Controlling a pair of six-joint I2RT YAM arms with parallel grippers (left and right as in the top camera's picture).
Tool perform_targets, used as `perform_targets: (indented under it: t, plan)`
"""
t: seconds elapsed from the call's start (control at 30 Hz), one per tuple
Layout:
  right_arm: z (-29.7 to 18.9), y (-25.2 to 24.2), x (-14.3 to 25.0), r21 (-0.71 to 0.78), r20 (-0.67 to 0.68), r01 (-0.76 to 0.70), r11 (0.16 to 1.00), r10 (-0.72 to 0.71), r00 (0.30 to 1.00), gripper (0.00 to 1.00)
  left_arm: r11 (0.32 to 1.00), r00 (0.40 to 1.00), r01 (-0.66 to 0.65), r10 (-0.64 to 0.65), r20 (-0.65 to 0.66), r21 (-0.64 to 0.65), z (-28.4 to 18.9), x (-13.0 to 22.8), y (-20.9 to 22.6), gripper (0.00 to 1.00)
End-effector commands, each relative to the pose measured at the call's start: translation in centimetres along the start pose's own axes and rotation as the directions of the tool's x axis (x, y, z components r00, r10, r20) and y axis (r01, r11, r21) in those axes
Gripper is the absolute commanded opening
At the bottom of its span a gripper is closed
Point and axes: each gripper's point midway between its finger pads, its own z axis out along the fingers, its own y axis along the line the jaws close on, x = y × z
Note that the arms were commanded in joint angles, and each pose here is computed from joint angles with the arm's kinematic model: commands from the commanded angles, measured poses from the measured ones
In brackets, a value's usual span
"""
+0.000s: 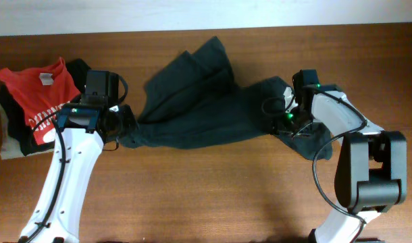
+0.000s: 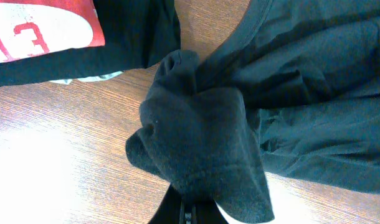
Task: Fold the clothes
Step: 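Lift the shirt with both grippers and shake it out in the air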
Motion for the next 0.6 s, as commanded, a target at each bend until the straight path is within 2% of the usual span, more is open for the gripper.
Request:
perform_targets:
  t: [0.0, 0.07, 0.2, 0.3, 0.37, 0.47, 0.53, 0.57]
  plan:
    - [-5.8, 0.0, -4.2, 0.057, 0.165, -0.005, 0.998, -0.005, 0.986, 0.63, 1.000, 1.000, -0.008, 0.008, -0.002, 0.011, -0.1, -0.1, -0.2, 0.00]
    - [-5.1, 0.1, -4.9, 0.056, 0.177, 0.001, 0.998, -0.011, 0.984, 0.63, 1.000, 1.000, -0.008, 0.008, -0.002, 0.010, -0.1, 0.0, -0.2, 0.00]
    - [1.8, 1.1, -3.9, 0.004, 0.019, 0.018, 1.000, -0.018, 1.000, 0.63, 1.000, 1.000, -0.008, 0.008, -0.002, 0.010, -0.1, -0.1, -0.2, 0.00]
    - [2.3, 2.2, -4.5, 0.001, 0.042, 0.054, 0.999, -0.054, 0.998, 0.62, 1.000, 1.000, -0.008, 0.008, -0.002, 0.010, -0.1, -0.1, -0.2, 0.00]
    - [2.3, 2.2, -4.3, 0.001, 0.036, 0.053, 0.999, -0.053, 0.998, 0.49, 1.000, 1.000, -0.008, 0.008, -0.002, 0.010, -0.1, 0.0, -0.2, 0.00]
    - [1.7, 2.1, -4.2, 0.011, 0.032, 0.051, 0.999, -0.051, 0.998, 0.40, 1.000, 1.000, -0.008, 0.008, -0.002, 0.010, -0.1, 0.0, -0.2, 0.00]
    - [0.2, 2.3, -4.8, 0.018, 0.063, 0.055, 0.998, -0.056, 0.996, 0.11, 1.000, 1.000, -0.008, 0.008, -0.002, 0.010, -0.1, -0.1, -0.2, 0.00]
    - [-1.0, 2.3, -5.2, 0.032, 0.086, 0.057, 0.998, -0.060, 0.994, 0.05, 1.000, 1.000, -0.008, 0.008, -0.002, 0.010, -0.1, -0.1, -0.2, 0.00]
